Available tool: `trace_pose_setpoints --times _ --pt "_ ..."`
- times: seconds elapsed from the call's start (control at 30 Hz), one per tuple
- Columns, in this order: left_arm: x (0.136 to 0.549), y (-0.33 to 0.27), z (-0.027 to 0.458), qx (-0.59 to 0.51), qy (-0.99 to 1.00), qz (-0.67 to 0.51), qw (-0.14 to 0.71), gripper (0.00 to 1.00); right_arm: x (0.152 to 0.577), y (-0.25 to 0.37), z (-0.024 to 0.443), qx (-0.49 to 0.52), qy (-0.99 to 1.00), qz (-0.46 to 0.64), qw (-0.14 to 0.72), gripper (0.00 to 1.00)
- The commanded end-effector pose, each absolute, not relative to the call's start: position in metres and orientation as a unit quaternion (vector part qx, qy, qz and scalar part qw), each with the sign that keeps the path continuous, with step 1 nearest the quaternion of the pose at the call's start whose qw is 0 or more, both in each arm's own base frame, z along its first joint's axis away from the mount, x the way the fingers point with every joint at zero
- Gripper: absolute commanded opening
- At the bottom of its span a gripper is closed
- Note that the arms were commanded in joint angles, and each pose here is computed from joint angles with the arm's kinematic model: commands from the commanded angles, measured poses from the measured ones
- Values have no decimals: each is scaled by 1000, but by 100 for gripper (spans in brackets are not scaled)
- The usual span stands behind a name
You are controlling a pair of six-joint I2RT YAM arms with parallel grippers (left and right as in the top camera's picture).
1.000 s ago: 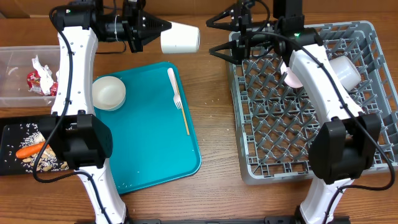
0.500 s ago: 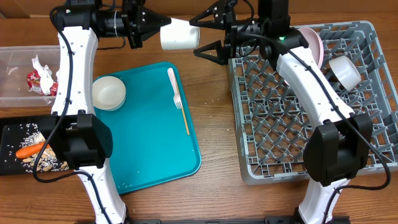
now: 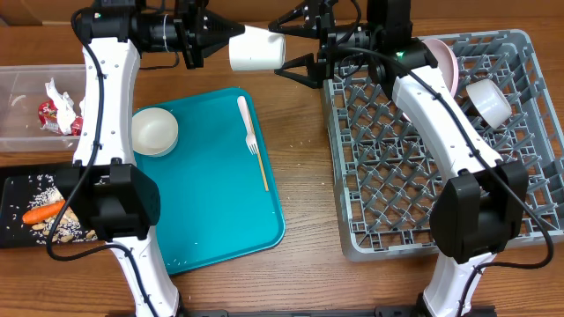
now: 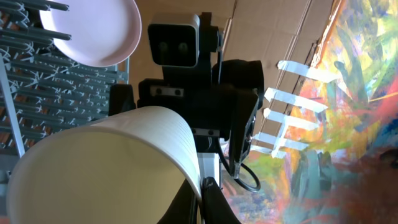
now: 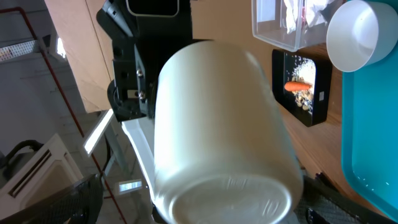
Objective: Sort waste into correct bins and load items into the dishwasher rack
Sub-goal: 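Grasp the cup with the right gripper beside the left gripper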
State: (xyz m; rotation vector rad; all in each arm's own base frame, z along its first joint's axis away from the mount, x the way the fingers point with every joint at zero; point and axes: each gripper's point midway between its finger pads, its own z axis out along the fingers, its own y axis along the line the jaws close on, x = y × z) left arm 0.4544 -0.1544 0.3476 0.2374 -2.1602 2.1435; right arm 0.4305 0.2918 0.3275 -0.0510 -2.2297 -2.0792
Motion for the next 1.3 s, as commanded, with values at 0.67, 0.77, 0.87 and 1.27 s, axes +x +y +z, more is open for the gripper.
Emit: trace_pose_setpoints --times 0.67,0.77,0.87,1.27 --pt "434 -172 376 36 -703 709 41 4 432 303 326 -16 -735 -678 29 100" --pt "435 -171 376 37 -703 709 41 4 432 303 326 -16 -735 -678 29 100" --pt "435 -171 376 37 -703 709 40 4 432 303 326 -17 -735 -678 28 99" --pt "436 -169 376 38 -703 709 38 4 440 300 324 -32 -738 -674 12 85"
